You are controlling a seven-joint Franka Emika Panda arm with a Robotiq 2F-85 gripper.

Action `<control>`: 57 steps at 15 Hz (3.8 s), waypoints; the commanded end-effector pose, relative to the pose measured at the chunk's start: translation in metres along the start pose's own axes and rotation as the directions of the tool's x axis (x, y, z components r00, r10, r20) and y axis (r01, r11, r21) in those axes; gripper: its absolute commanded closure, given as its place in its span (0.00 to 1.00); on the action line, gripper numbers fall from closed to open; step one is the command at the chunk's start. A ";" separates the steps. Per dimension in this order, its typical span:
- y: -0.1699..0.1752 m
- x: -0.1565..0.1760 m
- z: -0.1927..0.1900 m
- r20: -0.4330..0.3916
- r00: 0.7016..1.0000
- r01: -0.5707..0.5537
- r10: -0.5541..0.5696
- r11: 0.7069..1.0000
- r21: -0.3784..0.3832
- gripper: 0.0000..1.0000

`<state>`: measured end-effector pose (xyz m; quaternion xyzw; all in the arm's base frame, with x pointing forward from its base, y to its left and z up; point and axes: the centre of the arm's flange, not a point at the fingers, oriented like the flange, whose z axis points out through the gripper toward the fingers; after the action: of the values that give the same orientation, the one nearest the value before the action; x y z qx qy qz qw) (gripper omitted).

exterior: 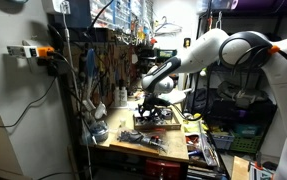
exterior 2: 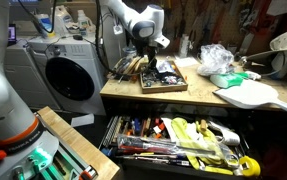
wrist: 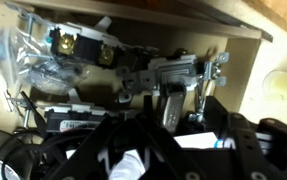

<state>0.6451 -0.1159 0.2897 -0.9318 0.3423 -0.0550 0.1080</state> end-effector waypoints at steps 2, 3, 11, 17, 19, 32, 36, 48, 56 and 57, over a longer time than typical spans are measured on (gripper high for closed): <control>0.001 -0.004 0.006 0.001 0.999 0.041 -0.041 0.999 -0.030 0.85; 0.001 -0.004 0.005 0.002 0.999 0.041 -0.041 0.998 -0.038 0.92; -0.002 -0.028 -0.038 0.074 0.997 0.038 -0.034 0.998 -0.054 0.92; -0.006 -0.053 -0.070 0.215 0.971 0.115 -0.103 0.992 -0.047 0.92; -0.011 -0.058 -0.077 0.198 0.971 0.143 -0.136 0.990 -0.021 0.92; -0.109 -0.048 -0.057 -0.175 0.974 0.152 -0.142 0.987 0.046 0.92; -0.110 -0.034 -0.037 -0.291 0.947 0.141 -0.137 0.990 -0.006 0.92; -0.090 -0.009 -0.009 -0.354 0.926 0.127 -0.132 0.991 -0.040 0.93; -0.129 0.014 0.016 -0.362 0.932 -0.010 0.012 1.000 0.006 0.93; -0.133 0.016 0.022 -0.358 0.933 -0.025 0.025 1.000 0.005 0.93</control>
<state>0.7188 -0.0324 0.3119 -0.9093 0.3423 -0.2314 0.0503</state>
